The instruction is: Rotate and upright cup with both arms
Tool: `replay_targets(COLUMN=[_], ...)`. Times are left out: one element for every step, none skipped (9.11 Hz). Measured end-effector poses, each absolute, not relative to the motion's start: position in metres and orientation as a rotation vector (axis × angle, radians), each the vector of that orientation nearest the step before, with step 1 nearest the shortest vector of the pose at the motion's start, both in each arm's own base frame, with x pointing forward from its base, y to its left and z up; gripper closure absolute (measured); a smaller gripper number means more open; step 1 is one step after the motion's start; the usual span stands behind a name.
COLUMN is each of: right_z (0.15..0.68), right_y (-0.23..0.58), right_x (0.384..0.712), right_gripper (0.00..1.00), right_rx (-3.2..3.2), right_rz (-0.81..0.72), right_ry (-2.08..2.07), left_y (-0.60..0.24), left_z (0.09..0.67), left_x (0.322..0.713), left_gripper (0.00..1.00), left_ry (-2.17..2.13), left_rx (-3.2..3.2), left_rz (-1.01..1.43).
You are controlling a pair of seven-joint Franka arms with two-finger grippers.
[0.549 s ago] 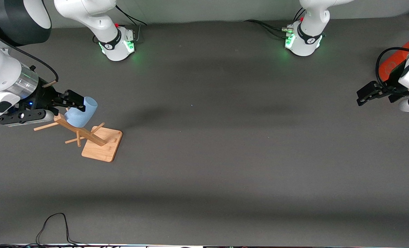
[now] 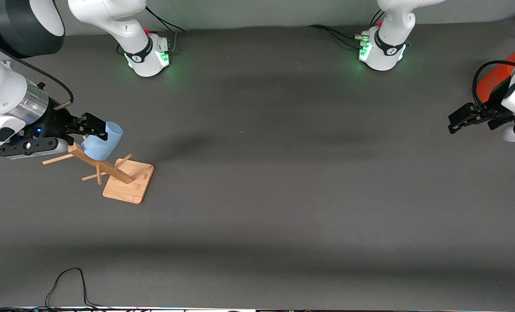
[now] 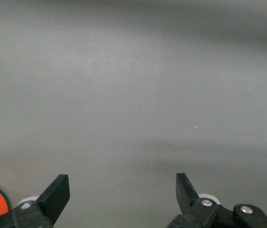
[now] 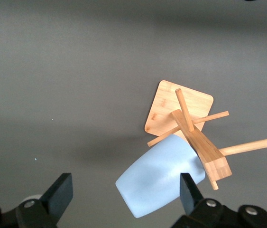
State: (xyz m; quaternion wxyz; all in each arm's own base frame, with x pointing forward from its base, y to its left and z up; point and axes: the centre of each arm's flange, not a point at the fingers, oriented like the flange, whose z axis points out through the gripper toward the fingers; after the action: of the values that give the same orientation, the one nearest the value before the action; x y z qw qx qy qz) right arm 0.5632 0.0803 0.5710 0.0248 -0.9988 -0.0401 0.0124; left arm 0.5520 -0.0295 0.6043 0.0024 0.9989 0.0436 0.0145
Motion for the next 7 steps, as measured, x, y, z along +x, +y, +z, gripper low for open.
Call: replay_targets(right_z=[0.57,0.569,0.567,0.567,0.574,0.586,0.597], right_y=[0.08,0.08,0.081,0.081,0.077,0.066,0.059], right_x=[0.562,0.56,0.558,0.556,0.552,0.545,0.538], right_gripper=[0.0,0.0,0.0,0.0,0.0,0.0,0.0], right_rx=[-3.09,-3.091,-3.092,-3.092,-3.092,-3.091,-3.09], right_rz=[0.053,0.082,0.114,0.133,0.159,0.178,0.194], right_ry=[-0.123,-0.123,-0.125,-0.127,-0.112,-0.088,-0.05], left_y=[-0.029,-0.027,-0.025,-0.025,-0.024,-0.024,-0.025], left_z=[0.604,0.603,0.602,0.599,0.597,0.594,0.593], left_x=[0.553,0.553,0.554,0.555,0.556,0.556,0.556], left_gripper=[0.0,0.0,0.0,0.0,0.0,0.0,0.0], left_ry=[0.139,0.144,0.15,0.15,0.151,0.15,0.148], left_rx=[3.129,3.128,3.128,3.129,3.129,3.129,3.131], left_rz=[0.046,0.045,0.042,0.033,0.023,0.015,0.009])
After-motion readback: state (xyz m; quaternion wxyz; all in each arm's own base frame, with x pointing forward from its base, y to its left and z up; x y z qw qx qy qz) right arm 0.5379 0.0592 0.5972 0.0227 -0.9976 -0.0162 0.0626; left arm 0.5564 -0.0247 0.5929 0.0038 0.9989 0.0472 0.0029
